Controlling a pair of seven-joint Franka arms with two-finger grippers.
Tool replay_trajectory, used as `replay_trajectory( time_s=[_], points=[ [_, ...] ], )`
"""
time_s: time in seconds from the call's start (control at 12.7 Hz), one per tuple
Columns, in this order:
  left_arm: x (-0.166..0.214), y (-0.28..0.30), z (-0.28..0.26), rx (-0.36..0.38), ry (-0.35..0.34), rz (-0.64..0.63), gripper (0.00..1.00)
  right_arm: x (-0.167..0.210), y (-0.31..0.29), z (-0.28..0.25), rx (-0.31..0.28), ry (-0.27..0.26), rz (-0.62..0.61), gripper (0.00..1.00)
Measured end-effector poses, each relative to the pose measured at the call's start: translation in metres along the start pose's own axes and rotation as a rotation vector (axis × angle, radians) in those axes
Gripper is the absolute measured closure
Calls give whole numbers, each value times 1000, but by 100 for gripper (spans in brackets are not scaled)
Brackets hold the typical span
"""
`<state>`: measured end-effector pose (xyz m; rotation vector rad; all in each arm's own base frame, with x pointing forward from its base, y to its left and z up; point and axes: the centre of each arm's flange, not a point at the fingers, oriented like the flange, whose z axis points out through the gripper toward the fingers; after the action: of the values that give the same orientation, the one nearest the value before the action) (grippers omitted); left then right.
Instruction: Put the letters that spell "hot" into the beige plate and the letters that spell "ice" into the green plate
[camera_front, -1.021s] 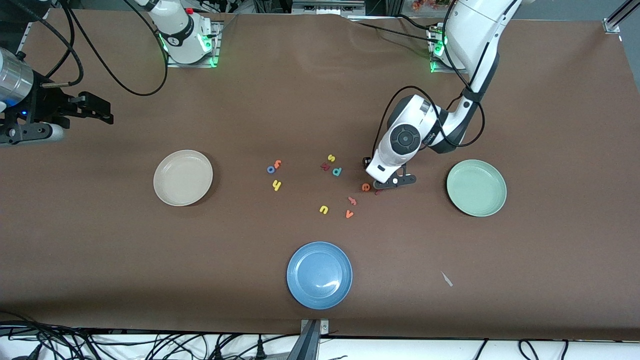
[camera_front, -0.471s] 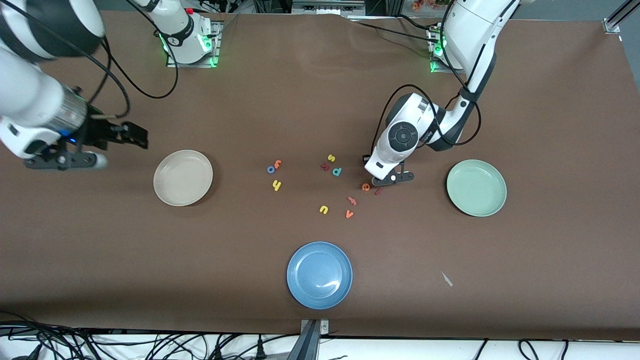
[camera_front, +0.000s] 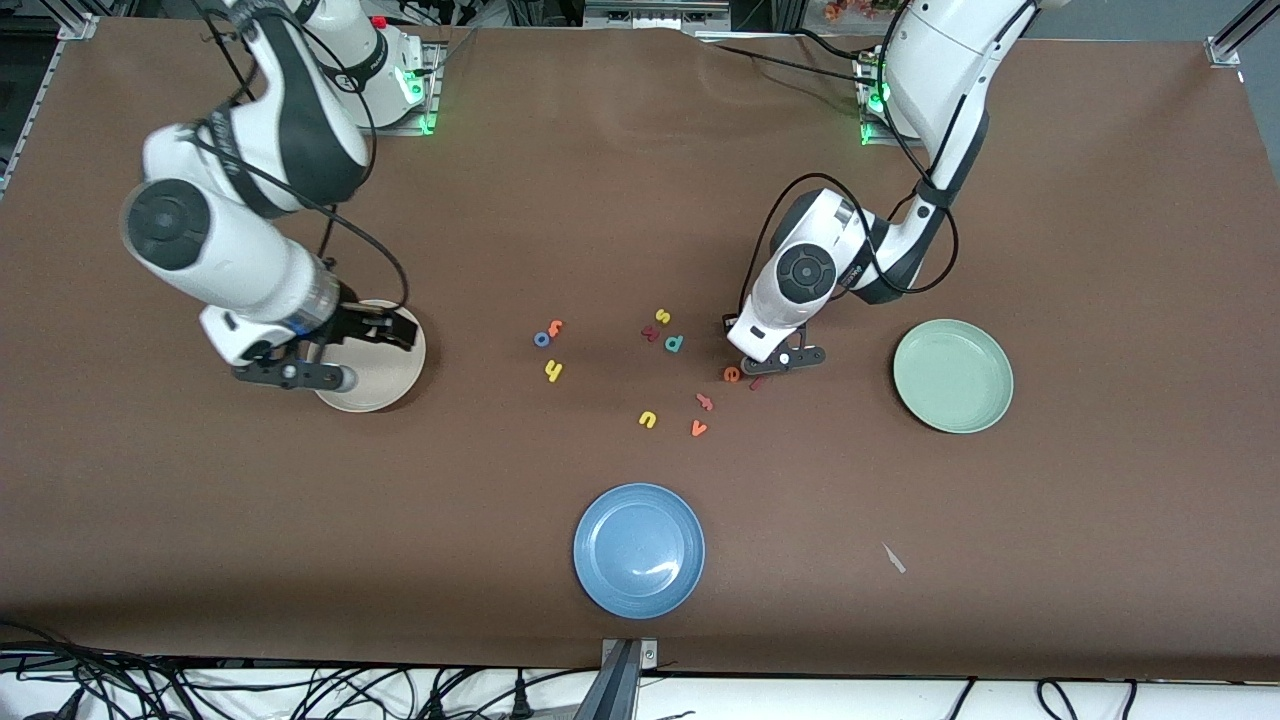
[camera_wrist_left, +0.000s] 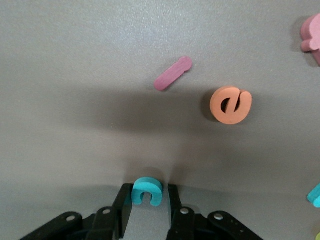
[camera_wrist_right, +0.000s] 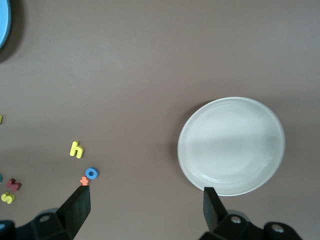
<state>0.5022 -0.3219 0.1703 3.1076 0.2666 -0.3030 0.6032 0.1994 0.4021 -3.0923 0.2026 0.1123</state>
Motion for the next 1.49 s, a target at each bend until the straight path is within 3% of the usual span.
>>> replay_trajectory(
  time_s=[0.08,0.39,0.63,0.86,1.02,1.26,1.49],
  points=[
    [0,1,-1,-2,2,3,75,-3,-15,13,3,-1,32,0],
    [1,1,-4,-3,4,8,75,-18,-76,72,11,5,219,0],
    [14,-17,-53,25,-24,75,75,-29,-106,115,-4,37,272,0],
    [43,-89,-129,40,-76,163,75,-40,-117,151,7,57,283,0],
    [71,-153,-143,61,-75,219,75,-45,-123,170,-14,79,302,0],
    [105,-235,-130,134,-75,285,75,-56,-128,198,-16,81,344,0],
    [129,-262,-94,116,-39,299,75,-75,-119,224,-17,65,347,0]
  ],
)
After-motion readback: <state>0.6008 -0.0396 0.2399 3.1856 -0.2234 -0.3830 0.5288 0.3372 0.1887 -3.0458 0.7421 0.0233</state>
